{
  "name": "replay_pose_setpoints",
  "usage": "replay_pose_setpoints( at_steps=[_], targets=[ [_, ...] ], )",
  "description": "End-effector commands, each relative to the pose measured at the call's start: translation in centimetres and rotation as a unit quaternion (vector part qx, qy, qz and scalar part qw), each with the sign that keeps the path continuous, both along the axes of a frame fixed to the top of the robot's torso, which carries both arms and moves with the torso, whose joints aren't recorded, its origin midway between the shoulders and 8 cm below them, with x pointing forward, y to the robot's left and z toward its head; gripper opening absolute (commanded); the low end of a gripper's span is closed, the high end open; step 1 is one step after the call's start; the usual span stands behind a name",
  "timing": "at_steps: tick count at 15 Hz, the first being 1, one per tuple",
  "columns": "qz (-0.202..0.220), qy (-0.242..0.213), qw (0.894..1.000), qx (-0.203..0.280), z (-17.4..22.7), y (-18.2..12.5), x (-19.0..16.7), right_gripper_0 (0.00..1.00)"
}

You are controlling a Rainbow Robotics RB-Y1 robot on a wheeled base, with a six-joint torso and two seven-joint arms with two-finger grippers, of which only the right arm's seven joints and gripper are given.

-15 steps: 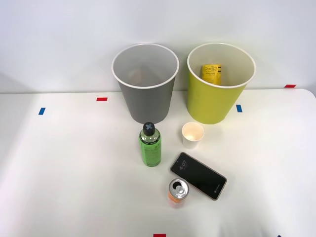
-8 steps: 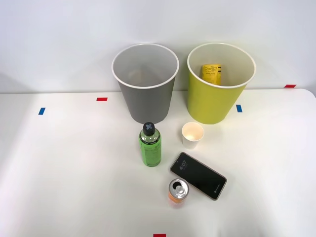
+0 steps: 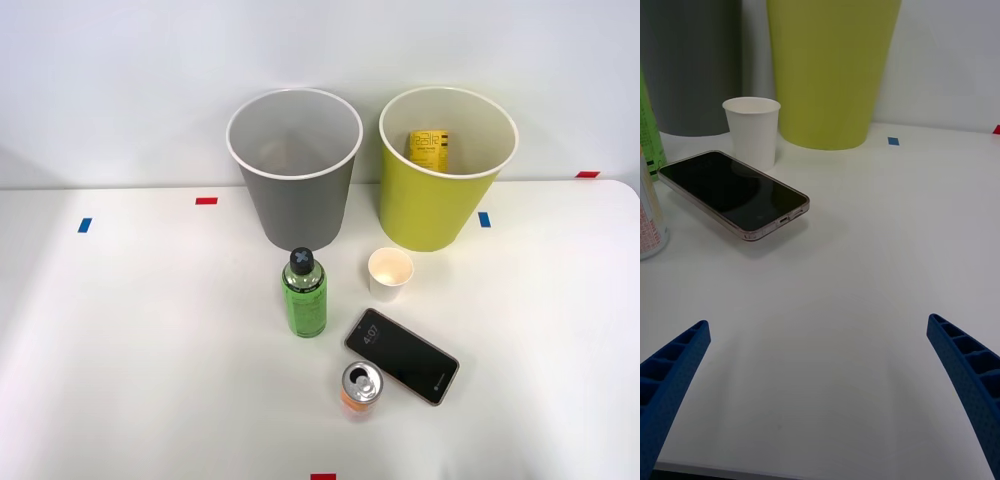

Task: Put cans in the gray bin, plastic bottles in the light green bin

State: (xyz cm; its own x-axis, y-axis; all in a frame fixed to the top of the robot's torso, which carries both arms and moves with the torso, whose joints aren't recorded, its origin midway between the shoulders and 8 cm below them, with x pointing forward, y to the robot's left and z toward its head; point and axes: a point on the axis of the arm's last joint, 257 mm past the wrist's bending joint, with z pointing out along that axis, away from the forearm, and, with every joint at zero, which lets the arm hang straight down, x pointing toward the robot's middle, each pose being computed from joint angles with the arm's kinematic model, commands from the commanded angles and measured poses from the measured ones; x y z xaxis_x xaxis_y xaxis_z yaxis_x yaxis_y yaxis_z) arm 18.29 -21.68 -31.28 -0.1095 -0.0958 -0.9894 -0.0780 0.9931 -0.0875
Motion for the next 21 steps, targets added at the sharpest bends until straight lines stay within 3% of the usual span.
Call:
replay_pose_setpoints(
  at_steps=[1,21],
  targets=[
    [0.000,0.000,1.000,0.000,-0.01,0.00,0.00,1.00],
    [0.000,0.000,1.000,0.000,-0.01,0.00,0.00,1.00]
  ],
)
